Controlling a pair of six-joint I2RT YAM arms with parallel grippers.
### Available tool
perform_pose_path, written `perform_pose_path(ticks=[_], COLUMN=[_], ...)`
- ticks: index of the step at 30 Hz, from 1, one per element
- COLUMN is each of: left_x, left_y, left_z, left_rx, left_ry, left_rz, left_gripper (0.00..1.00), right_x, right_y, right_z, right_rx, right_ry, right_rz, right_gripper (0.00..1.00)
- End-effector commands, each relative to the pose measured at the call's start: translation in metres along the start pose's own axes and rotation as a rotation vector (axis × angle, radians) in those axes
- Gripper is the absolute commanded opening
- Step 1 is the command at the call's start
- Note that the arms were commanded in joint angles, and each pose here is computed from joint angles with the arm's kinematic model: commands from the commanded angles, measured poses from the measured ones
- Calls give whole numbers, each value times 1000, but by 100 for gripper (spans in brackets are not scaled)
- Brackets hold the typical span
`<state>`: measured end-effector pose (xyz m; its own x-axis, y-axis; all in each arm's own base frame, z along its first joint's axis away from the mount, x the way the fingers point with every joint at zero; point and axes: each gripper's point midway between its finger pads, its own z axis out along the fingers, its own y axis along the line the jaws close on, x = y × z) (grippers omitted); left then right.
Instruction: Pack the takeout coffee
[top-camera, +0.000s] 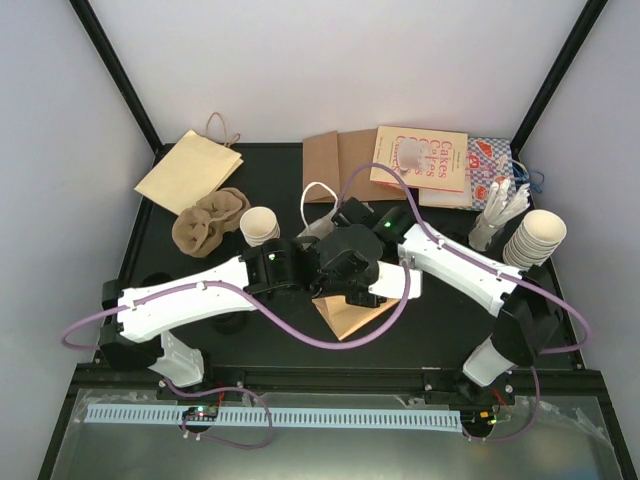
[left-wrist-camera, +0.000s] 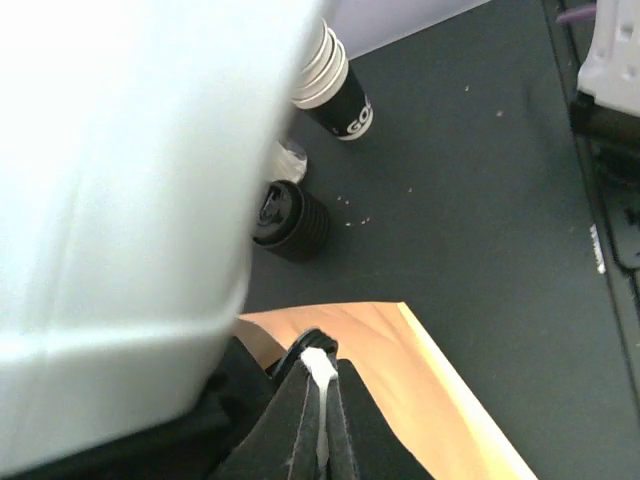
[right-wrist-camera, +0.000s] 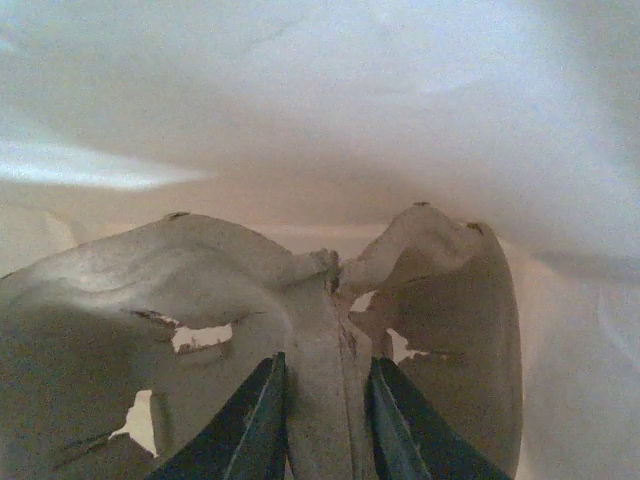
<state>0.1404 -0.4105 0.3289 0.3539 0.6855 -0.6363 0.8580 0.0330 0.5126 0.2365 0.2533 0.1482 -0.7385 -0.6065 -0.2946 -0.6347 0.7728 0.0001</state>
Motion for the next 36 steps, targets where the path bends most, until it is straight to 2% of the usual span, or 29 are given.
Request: perform_pose_path(ticks=[1,5,7,11,15,18,21,25,30,32,36], left_x=[-33,-41,-43,-53,-65,-60,-33,22,85,112,149], left_y=[-5,-16,-22,-19,7,27,45,52,63,64,63], left_z=[-10,-6,-1,-9,-46,-77,-93,-100,-116,-118,-109], left_rx=[58,115,139,139,57,-11,-94,-132,-171,-195,-235], left_ry=[-54,-31,-24,-49,-135,-173,-117,-6,-47,-12,91], left_rz=[-142,-170,-187,-256,-401,-555,-706,-899,-1096,-1143,-1126], left_gripper=[2,3,10,38,72,84,89,87,86,84,84], right_x=[-1,2,4,12,20,23,24,25,26,27,27], right_y=[-1,0,0,-1,-3,-6,-7,-8,-9,-9,-8], right_z=[14,19,21,25,25,24,21,18,14,13,10], right_rx=[20,12,10,12,17,27,31,32,34,32,25], right_ry=[1,1,1,0,-2,-11,-19,-29,-39,-40,-44], right_rz=[7,14,19,34,49,56,58,62,57,57,57], right_gripper=[24,24,24,24,24,24,24,24,24,24,24])
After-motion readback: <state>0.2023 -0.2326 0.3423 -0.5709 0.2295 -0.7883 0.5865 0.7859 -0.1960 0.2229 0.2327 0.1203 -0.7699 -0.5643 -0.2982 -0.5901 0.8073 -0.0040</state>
